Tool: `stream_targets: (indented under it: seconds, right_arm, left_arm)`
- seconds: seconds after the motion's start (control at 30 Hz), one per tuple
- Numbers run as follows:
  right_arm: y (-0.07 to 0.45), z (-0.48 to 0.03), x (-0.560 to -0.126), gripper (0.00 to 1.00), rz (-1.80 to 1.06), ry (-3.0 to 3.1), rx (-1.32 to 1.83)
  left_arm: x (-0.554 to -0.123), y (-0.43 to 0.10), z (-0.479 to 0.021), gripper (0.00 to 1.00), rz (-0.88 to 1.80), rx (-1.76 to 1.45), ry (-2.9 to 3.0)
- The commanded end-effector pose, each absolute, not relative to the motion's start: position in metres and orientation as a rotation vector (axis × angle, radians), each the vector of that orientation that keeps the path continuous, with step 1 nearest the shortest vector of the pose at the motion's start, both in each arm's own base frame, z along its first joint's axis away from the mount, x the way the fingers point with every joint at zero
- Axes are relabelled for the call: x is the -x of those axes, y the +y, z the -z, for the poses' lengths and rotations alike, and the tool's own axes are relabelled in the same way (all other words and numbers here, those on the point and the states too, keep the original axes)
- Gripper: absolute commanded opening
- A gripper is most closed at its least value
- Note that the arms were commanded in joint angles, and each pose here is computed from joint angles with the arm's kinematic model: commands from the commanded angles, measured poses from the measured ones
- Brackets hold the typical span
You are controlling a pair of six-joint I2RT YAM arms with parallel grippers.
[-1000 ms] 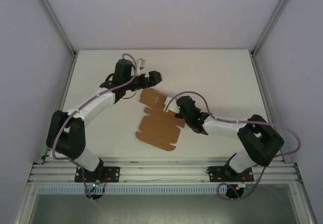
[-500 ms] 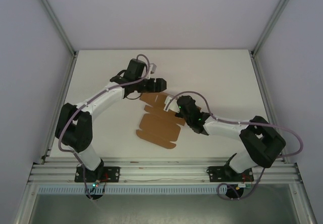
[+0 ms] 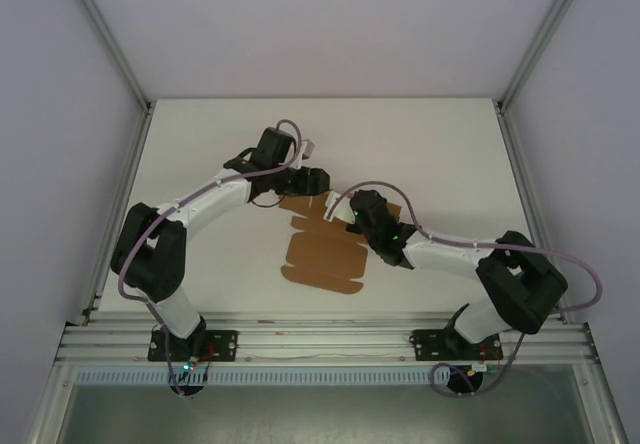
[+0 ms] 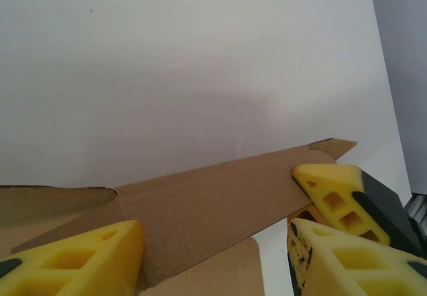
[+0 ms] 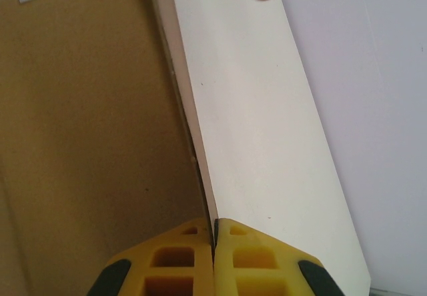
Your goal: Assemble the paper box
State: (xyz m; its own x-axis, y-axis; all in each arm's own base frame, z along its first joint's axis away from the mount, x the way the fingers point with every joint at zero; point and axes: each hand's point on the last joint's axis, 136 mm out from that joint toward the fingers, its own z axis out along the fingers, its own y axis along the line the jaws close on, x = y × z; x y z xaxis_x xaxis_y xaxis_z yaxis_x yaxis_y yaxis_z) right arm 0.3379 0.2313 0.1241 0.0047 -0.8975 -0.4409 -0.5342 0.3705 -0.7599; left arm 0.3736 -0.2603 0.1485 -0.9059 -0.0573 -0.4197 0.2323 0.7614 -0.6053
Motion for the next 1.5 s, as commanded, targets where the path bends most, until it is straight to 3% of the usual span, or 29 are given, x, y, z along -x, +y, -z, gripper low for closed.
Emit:
stream_targets:
  seconds: [0.0, 0.3, 0.4, 0.63, 0.93, 1.2, 1.27, 1.4, 1.47]
  right_arm:
    - [0.233, -0.159, -0.343, 0.0, 0.472, 1.605, 1.168]
    - [0.233, -0.153, -0.341, 0.0, 0.469, 1.617, 1.199]
    - [0.235, -0.151, -0.34, 0.0, 0.454, 1.62, 1.211]
    - [0.24, -0.146, -0.34, 0.0, 0.469, 1.615, 1.228]
    - [0.241, -0.146, -0.334, 0.0, 0.444, 1.607, 1.217]
    - [0.236, -0.154, -0.33, 0.0, 0.431, 1.605, 1.189]
    - [0.233, -0.154, -0.329, 0.0, 0.438, 1.615, 1.181]
    - [0.227, -0.154, -0.326, 0.0, 0.455, 1.623, 1.176]
    - [0.225, -0.154, -0.324, 0.0, 0.446, 1.631, 1.173]
  left_arm:
    - [-0.365, -0.252, -0.137, 0.59, 0.865, -0.104, 2.59]
    - [-0.369, -0.248, -0.134, 0.58, 0.817, -0.094, 2.599]
    - [-0.372, -0.26, -0.141, 0.49, 0.917, -0.092, 2.565]
    - [-0.374, -0.277, -0.149, 0.41, 1.051, -0.062, 2.514]
    - [-0.385, -0.27, -0.142, 0.16, 1.063, 0.151, 2.453]
    - [-0.379, -0.264, -0.141, 0.17, 1.04, 0.144, 2.445]
    - [-0.375, -0.256, -0.14, 0.32, 0.987, 0.12, 2.45]
    - [-0.368, -0.212, -0.139, 0.86, 0.75, 0.125, 2.45]
    - [-0.364, -0.183, -0.135, 1.0, 0.659, 0.164, 2.435]
